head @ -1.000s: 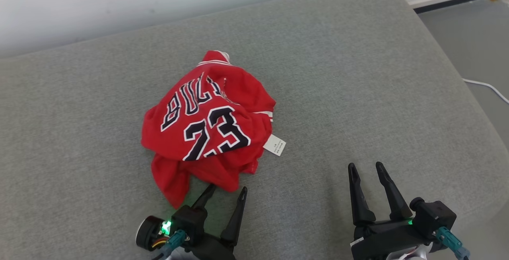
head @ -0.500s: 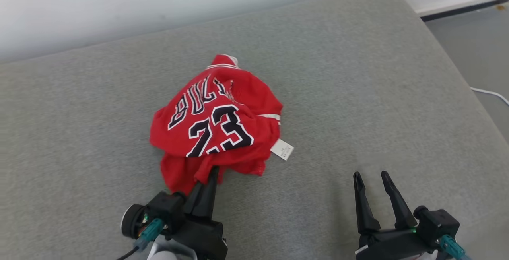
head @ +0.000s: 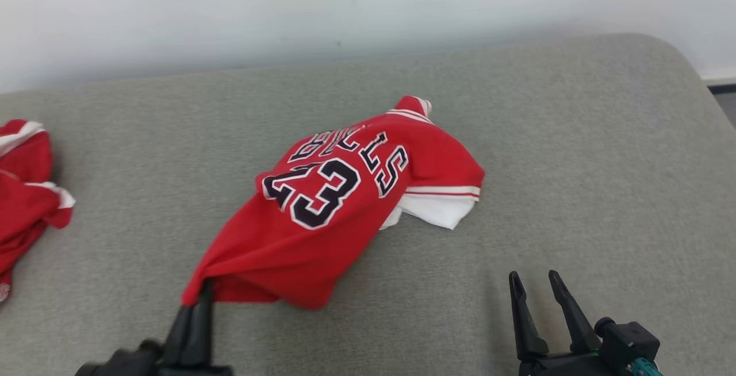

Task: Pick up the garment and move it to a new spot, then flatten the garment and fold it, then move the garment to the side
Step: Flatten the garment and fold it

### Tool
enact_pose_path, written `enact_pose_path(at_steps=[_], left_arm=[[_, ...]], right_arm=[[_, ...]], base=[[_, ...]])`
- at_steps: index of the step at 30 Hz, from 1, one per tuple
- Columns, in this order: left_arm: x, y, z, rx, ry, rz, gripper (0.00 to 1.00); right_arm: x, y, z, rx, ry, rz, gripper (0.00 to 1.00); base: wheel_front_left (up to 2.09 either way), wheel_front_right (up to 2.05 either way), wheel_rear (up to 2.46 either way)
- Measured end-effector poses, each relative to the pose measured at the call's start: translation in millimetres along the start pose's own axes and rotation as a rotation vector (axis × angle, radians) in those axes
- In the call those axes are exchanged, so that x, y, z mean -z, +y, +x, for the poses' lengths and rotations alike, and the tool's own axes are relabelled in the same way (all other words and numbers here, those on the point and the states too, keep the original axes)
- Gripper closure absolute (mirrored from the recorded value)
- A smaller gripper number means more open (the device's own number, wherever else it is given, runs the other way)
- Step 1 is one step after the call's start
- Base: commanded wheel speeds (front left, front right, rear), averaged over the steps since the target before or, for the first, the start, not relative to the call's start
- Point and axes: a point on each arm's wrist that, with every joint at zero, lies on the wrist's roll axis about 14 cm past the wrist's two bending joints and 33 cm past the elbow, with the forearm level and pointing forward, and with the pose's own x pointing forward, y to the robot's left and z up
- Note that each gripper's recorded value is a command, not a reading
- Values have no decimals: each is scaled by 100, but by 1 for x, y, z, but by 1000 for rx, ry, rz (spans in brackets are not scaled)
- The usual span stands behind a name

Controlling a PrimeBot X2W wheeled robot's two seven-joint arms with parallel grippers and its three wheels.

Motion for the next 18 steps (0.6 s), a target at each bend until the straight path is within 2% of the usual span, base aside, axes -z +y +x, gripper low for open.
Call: enact_pose_path(at_steps=[6, 12, 18], left_arm=[[-2, 66, -48, -237, 23, 49, 100], [13, 77, -65, -299, 71, 32, 100], [13, 106, -75, -394, 81, 54, 100]], right_arm=[[-2, 17, 6, -55, -8, 3, 0], [-4, 20, 3, -64, -14, 2, 0], [-4, 14, -1, -44, -13, -5, 0]], base=[[0, 0, 0], [0, 0, 0], [0, 0, 0]])
